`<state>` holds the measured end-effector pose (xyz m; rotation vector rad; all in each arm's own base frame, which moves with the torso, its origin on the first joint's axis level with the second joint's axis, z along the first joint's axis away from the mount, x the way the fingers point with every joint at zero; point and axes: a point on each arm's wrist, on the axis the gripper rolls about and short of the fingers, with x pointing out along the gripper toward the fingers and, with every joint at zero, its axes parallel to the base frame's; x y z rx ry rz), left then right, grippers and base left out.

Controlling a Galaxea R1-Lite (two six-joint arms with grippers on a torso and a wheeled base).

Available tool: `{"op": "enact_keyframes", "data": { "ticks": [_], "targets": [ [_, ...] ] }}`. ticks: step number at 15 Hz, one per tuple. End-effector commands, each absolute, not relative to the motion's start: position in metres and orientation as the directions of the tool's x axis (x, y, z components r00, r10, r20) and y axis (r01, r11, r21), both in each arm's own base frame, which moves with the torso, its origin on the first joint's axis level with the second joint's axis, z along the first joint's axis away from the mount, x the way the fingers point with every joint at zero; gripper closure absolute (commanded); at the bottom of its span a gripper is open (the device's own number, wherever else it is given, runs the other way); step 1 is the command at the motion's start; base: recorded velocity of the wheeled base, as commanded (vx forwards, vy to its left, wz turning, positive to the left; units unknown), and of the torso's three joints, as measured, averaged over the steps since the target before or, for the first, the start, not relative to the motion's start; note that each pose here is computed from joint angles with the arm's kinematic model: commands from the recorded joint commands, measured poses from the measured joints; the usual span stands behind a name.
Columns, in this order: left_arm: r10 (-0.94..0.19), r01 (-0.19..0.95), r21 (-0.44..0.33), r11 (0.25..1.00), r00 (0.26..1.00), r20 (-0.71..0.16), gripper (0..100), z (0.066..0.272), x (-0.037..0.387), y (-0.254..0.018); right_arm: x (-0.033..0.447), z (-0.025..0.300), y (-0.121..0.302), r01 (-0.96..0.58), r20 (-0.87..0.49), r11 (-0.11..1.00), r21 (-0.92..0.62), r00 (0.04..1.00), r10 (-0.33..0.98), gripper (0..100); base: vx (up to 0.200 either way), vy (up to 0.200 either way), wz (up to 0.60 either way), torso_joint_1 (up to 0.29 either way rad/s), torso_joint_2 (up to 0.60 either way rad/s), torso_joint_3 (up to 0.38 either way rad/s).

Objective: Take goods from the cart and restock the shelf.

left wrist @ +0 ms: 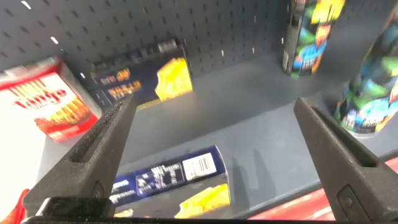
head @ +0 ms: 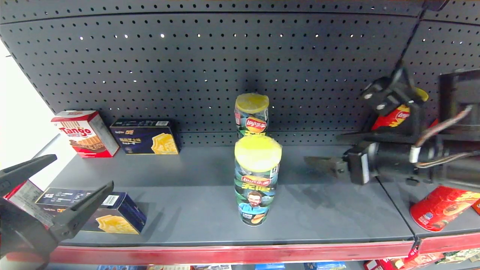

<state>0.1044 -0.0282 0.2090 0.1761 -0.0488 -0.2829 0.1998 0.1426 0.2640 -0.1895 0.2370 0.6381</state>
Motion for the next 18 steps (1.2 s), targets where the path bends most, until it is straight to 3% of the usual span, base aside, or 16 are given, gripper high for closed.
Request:
{"op": "enact_keyframes", "data": {
  "ticks": [1, 4, 9, 10, 11, 13, 14, 18],
  "targets": [
    [-0.28, 0.26, 0.182, 0.948, 0.955, 0.098, 0, 0.218, 0.089, -0.024, 0.117, 0.292, 0.077, -0.56, -0.052, 0.822, -0.102, 0.829, 0.557, 0, 0.0, 0.0, 0.0, 0.0, 0.0, 0.0],
    [-0.263, 0.231, 0.183, 0.956, 0.948, 0.177, 0, 0.21, 0.05, -0.013, 0.057, 0.256, 0.038, -0.551, 0.009, 0.827, -0.109, 0.831, 0.556, 0, 0.0, 0.0, 0.0, 0.0, 0.0, 0.0],
    [-0.208, 0.175, 0.182, 0.968, 0.961, 0.18, 0, 0.136, -0.03, 0.008, 0.005, 0.166, 0.004, -0.545, 0.026, 0.832, -0.104, 0.835, 0.55, 0, 0.0, 0.0, 0.0, 0.0, 0.0, 0.0],
    [-0.175, 0.148, 0.181, 0.972, 0.974, 0.142, 0, 0.128, -0.029, 0.008, -0.001, 0.147, 0.0, -0.538, 0.023, 0.837, -0.104, 0.84, 0.543, 0, 0.0, 0.0, 0.0, 0.0, 0.0, 0.0],
    [-0.16, 0.132, 0.169, 0.977, 0.973, 0.166, 0, 0.127, -0.026, 0.008, -0.004, 0.13, -0.002, -0.514, 0.012, 0.851, -0.104, 0.855, 0.518, 0, 0.0, 0.0, 0.0, 0.0, 0.0, 0.0],
    [-0.145, 0.124, 0.182, 0.976, 0.983, 0.11, 0, 0.097, -0.016, 0.006, -0.004, 0.105, -0.002, -0.483, -0.035, 0.871, -0.092, 0.876, 0.482, 0, 0.0, 0.0, 0.0, 0.0, 0.0, 0.0],
    [-0.149, 0.128, 0.181, 0.975, 0.983, 0.104, 0, 0.096, -0.016, 0.006, -0.005, 0.096, -0.003, -0.468, -0.043, 0.879, -0.09, 0.884, 0.466, 0, 0.0, 0.0, 0.0, 0.0, 0.0, 0.0],
    [-0.15, 0.15, 0.184, 0.971, 0.989, -0.015, 0, 0.084, -0.015, 0.006, -0.012, 0.078, -0.002, -0.081, -0.141, 0.997, -0.019, 0.987, 0.077, 0, 0.0, 0.0, 0.0, 0.0, 0.0, 0.0]
  ]
}}
